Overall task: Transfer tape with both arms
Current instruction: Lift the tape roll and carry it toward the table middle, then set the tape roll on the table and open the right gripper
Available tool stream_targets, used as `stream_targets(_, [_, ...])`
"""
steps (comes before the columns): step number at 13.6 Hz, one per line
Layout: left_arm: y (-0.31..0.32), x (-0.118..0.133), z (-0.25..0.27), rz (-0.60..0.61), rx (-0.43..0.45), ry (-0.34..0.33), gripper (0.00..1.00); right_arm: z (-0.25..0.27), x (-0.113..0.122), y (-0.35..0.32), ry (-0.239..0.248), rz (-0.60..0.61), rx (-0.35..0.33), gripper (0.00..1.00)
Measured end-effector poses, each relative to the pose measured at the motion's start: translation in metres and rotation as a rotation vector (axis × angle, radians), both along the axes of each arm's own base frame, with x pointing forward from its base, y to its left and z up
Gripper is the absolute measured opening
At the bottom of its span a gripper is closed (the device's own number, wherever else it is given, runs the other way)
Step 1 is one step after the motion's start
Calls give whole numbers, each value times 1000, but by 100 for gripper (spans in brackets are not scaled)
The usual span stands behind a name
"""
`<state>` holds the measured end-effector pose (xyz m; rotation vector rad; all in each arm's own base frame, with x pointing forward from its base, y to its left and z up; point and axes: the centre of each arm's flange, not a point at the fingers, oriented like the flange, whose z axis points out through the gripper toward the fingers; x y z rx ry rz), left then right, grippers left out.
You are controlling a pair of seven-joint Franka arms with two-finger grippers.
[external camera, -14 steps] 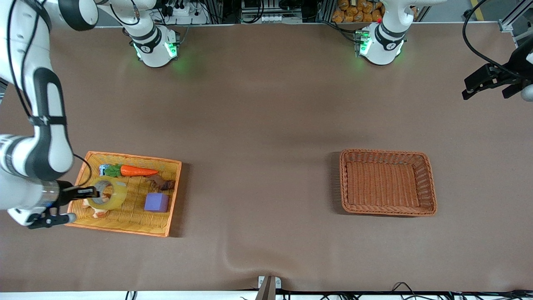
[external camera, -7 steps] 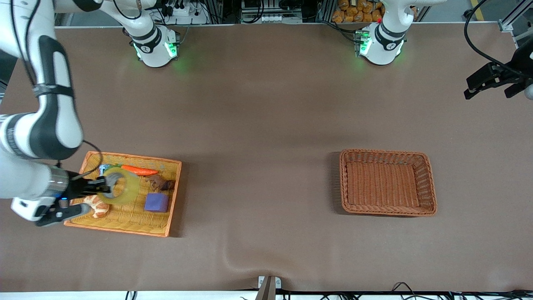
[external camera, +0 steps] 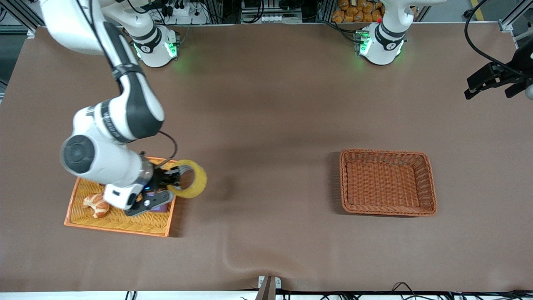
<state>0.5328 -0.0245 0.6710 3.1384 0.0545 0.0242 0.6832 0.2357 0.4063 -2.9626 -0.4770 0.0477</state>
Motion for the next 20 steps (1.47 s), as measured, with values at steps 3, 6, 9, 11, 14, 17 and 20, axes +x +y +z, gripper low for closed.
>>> stream_targets(3, [0, 0, 0, 0, 0, 0, 100, -25, -18, 46, 19, -124, -10, 22])
stream_targets(6, [0, 0, 0, 0, 0, 0, 100, -63, -42, 93, 18, -251, -14, 22])
stream_targets(9, [0, 0, 0, 0, 0, 0, 100, -92, -73, 144, 29, -342, -29, 22])
stream_targets(11, [0, 0, 0, 0, 0, 0, 100, -109, -88, 169, 29, -386, -40, 22])
stream_targets(14, [0, 0, 0, 0, 0, 0, 100, -137, -115, 210, -18, -433, -99, 22])
stream_targets(17, [0, 0, 0, 0, 0, -1, 100, -162, -136, 236, -35, -461, -126, 22])
stream_targets(20, [0, 0, 1, 0, 0, -3, 100, -183, -144, 247, -41, -495, -119, 22])
